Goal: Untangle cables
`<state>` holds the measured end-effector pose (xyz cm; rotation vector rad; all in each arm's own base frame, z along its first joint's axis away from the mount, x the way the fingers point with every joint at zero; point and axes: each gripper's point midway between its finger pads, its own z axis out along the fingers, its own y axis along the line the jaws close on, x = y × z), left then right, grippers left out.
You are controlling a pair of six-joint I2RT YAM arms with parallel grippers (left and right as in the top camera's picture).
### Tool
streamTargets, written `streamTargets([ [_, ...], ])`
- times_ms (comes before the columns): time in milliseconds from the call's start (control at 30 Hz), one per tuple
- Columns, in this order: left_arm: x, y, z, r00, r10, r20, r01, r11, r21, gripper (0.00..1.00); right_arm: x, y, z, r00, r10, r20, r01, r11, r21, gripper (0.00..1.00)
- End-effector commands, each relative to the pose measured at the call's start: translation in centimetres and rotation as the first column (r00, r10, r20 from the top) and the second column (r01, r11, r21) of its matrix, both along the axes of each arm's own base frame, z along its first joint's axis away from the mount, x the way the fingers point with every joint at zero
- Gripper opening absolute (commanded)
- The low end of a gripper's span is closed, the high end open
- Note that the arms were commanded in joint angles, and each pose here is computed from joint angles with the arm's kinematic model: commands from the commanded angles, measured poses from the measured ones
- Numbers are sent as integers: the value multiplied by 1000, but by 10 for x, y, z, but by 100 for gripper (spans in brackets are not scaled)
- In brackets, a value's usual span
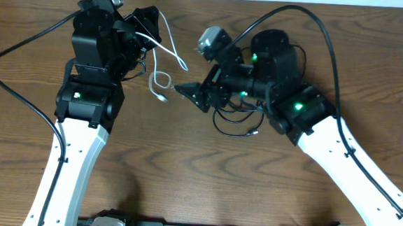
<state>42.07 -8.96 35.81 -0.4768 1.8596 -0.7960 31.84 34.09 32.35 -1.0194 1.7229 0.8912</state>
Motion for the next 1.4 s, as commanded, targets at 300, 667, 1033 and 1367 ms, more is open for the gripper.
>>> streamTargets([
  [300,-4,-3,1,1000,-19,-22,19,999,-28,7,10,10,28,990,-61,124,54,997,63,24],
  [667,-18,-1,-37,989,-77,-127,98,981,167,8,15,10,48,991,-99,94,84,984,156,1],
  [1033,-55,-18,-127,865,-266,-426,437,816,379,7,24,-1,91,982,-167,88,131,939,319,1],
  [1367,-94,-114,-129,646,-665,-374,763,583,280,8,39,-12,90,962,-259,84,221,923,316,1],
])
